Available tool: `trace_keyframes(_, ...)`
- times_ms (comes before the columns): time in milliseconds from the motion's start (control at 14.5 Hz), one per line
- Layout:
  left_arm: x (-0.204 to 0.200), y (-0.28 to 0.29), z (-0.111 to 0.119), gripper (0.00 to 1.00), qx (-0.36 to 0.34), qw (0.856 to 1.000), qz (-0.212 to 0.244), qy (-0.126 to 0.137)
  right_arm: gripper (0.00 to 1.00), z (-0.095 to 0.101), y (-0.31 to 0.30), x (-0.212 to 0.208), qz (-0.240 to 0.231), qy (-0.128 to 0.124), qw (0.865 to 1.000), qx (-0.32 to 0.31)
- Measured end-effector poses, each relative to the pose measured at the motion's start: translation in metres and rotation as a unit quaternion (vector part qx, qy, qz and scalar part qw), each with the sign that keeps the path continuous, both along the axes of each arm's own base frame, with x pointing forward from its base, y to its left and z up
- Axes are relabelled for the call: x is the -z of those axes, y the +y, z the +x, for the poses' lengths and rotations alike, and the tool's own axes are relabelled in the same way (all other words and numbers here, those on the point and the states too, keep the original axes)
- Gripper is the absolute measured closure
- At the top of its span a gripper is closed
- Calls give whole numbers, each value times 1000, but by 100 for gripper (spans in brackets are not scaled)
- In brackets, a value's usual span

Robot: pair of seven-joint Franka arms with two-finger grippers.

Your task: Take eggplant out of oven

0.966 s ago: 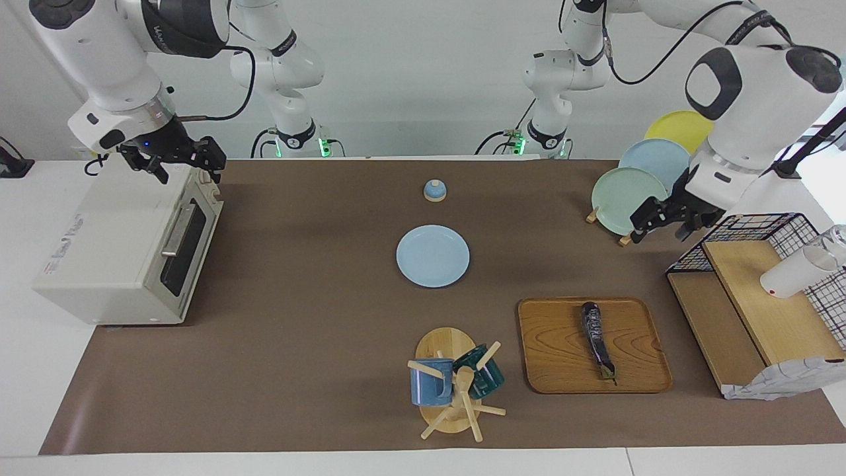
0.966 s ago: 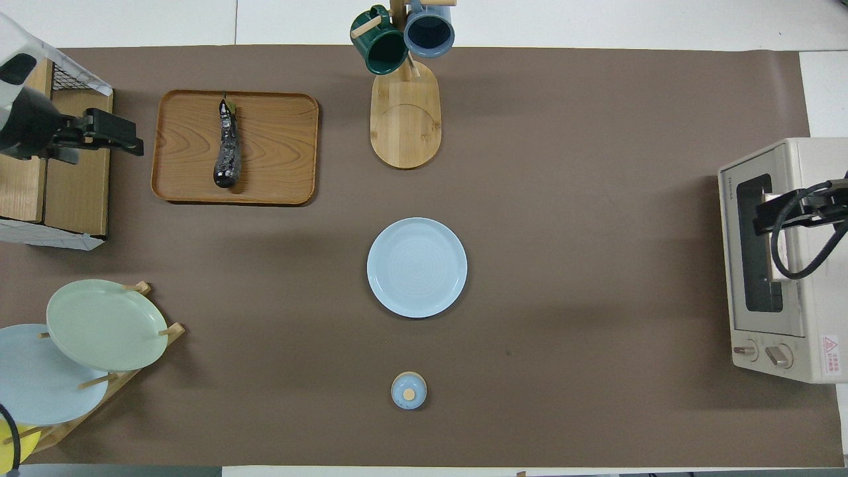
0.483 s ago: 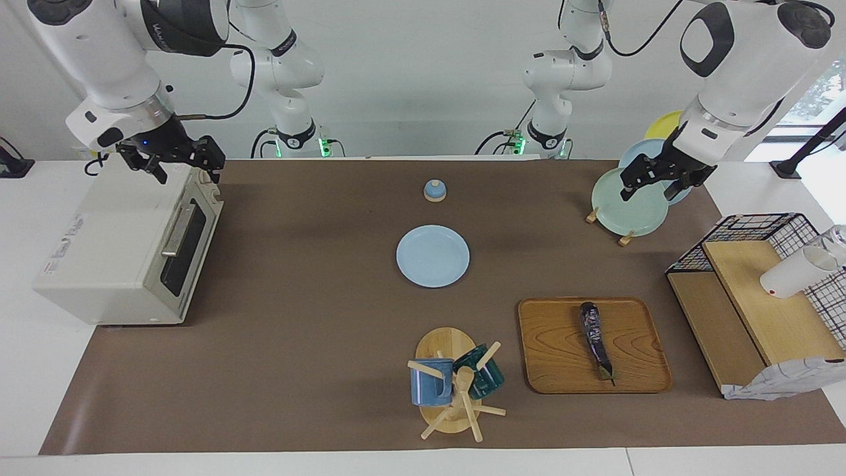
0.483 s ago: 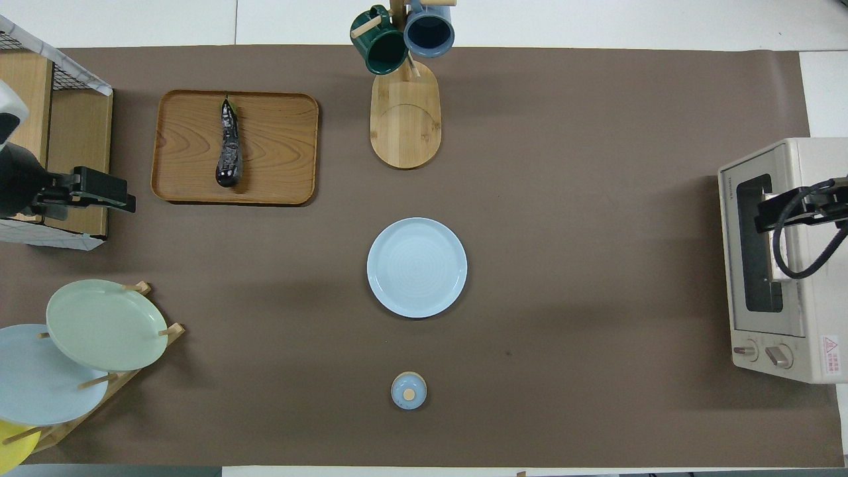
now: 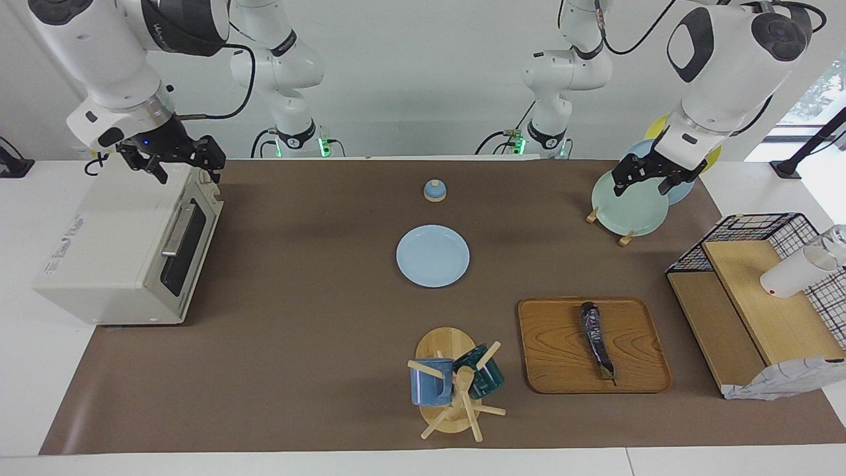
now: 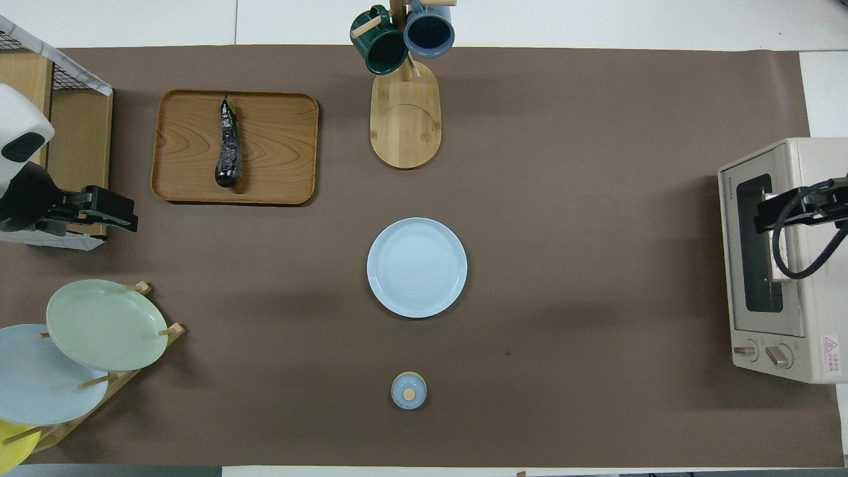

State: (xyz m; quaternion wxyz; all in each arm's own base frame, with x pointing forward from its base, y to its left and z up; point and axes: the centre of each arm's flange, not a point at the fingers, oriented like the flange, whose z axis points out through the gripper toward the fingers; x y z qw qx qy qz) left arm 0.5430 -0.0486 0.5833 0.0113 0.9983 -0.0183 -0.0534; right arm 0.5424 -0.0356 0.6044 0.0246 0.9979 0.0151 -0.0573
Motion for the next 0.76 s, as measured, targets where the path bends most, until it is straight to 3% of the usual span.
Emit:
trace_keyframes(276,-23,10,3,0,-12,1000,-2,-21,0,0,0,0,0,0,1000,0)
trace_keyframes(759,-16,15,6,0,-17,1000,-2,-13,0,0,0,0,0,0,1000,0)
